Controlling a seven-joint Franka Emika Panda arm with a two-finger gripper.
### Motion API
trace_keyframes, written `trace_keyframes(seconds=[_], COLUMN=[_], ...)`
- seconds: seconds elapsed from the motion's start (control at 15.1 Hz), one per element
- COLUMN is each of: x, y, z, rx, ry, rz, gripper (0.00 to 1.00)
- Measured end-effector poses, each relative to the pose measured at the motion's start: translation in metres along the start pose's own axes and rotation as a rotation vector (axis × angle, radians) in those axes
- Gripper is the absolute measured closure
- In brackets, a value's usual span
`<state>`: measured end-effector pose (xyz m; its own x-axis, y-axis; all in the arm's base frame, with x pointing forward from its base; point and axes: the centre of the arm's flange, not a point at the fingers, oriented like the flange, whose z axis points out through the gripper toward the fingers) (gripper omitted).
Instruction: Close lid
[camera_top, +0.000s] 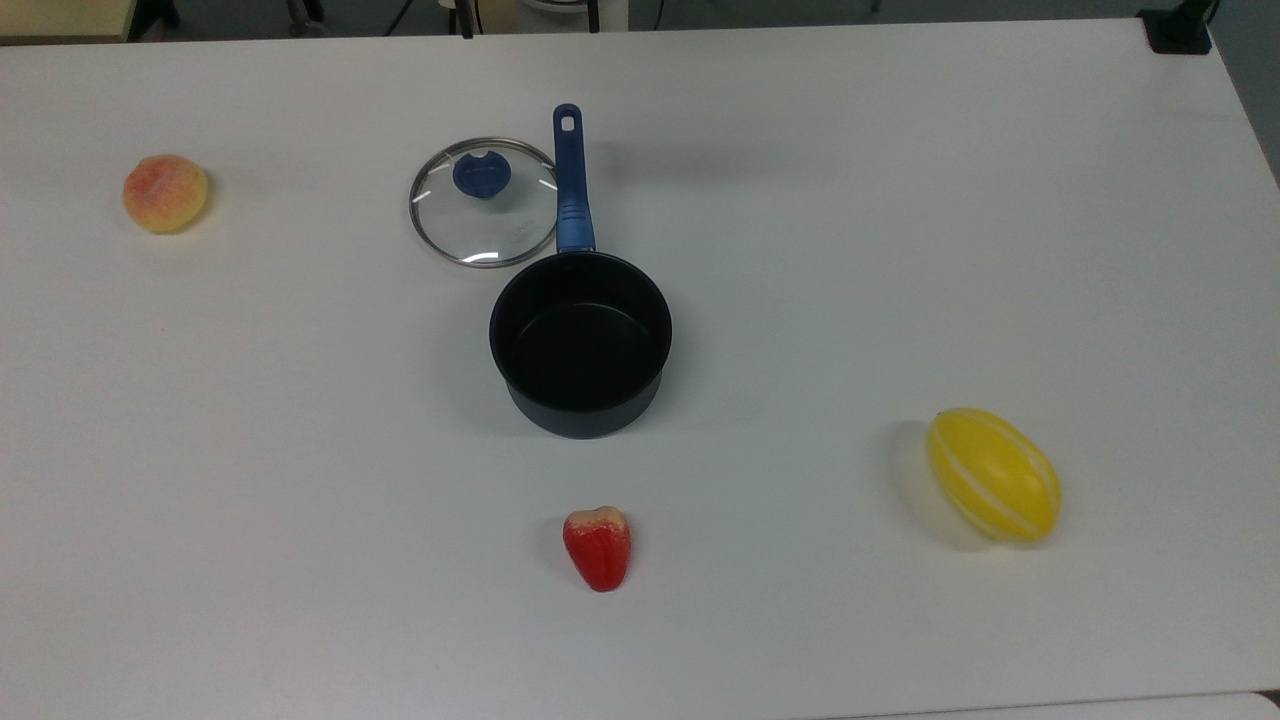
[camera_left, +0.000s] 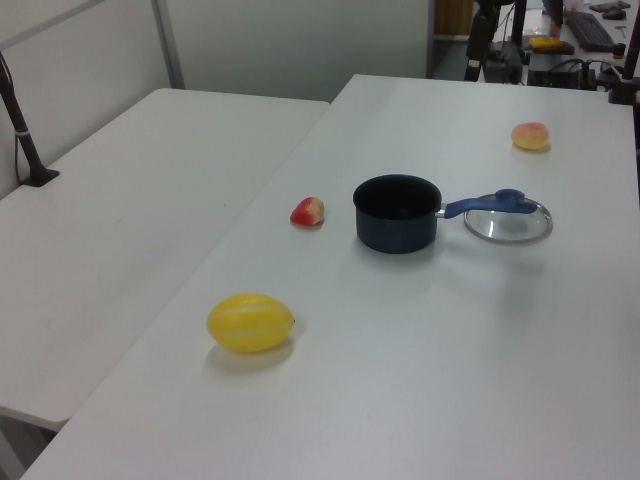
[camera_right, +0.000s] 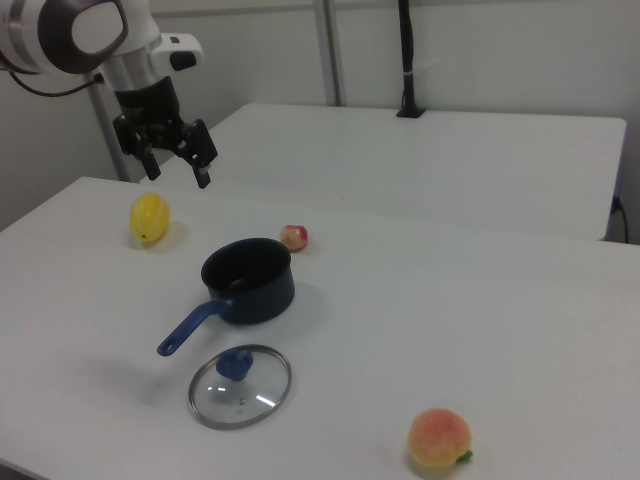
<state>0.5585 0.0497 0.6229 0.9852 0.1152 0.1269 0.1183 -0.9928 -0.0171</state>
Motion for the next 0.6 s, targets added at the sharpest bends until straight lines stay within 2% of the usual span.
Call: trace_keyframes(seconds=[0.6], x=[-0.001], y=[0.0026], z=[-0.0009], rx=[-0.001], ry=[-0.001], rz=[0.005], gripper=[0.0])
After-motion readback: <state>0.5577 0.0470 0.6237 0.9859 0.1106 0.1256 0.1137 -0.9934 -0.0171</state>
